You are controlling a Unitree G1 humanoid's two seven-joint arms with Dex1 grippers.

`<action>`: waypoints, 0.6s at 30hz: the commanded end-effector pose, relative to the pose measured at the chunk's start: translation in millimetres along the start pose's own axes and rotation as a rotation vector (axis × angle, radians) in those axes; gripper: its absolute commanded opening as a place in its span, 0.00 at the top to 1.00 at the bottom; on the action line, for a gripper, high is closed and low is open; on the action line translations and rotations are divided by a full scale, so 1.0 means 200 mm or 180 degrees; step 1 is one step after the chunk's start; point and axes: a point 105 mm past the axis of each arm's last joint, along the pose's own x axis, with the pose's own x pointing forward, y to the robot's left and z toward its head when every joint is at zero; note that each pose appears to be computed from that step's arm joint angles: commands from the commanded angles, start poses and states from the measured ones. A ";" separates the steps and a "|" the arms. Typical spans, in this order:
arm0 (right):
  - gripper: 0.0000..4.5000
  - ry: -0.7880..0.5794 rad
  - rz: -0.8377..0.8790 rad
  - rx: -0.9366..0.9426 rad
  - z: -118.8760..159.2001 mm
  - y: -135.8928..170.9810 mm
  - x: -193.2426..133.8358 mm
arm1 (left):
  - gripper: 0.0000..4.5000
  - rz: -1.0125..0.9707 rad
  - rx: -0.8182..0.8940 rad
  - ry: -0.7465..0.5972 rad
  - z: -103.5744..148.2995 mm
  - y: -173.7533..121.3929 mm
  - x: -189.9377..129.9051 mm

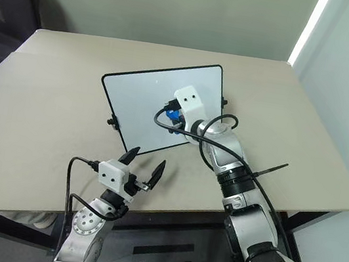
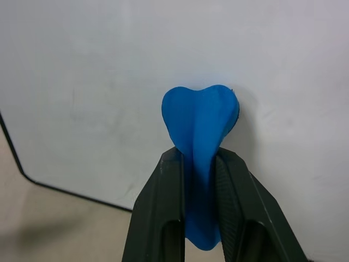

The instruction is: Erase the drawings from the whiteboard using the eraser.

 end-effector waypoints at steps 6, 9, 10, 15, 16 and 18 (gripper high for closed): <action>0.84 0.0167 -0.0034 -0.0109 -0.09 0.00 0.02 | 0.00 -0.0022 0.0039 -0.0139 0.05 -0.01 0.02; 0.84 0.0167 -0.0122 -0.0060 -0.08 -0.06 0.01 | 0.00 -0.0025 0.0050 -0.0137 0.05 -0.01 0.02; 0.84 0.0174 -0.0151 -0.0049 -0.08 -0.07 0.00 | 0.00 -0.0028 0.0051 -0.0135 0.05 0.00 0.02; 0.84 0.0189 -0.0286 -0.0040 -0.08 -0.16 -0.03 | 0.00 -0.0051 0.0053 -0.0122 0.05 0.00 0.02; 0.84 0.0178 -0.0330 -0.0031 -0.08 -0.18 -0.03 | 0.00 -0.0056 0.0054 -0.0120 0.05 0.00 0.02; 0.84 0.0121 -0.0443 -0.0008 -0.06 -0.23 -0.05 | 0.00 -0.0063 0.0054 -0.0118 0.05 0.00 0.03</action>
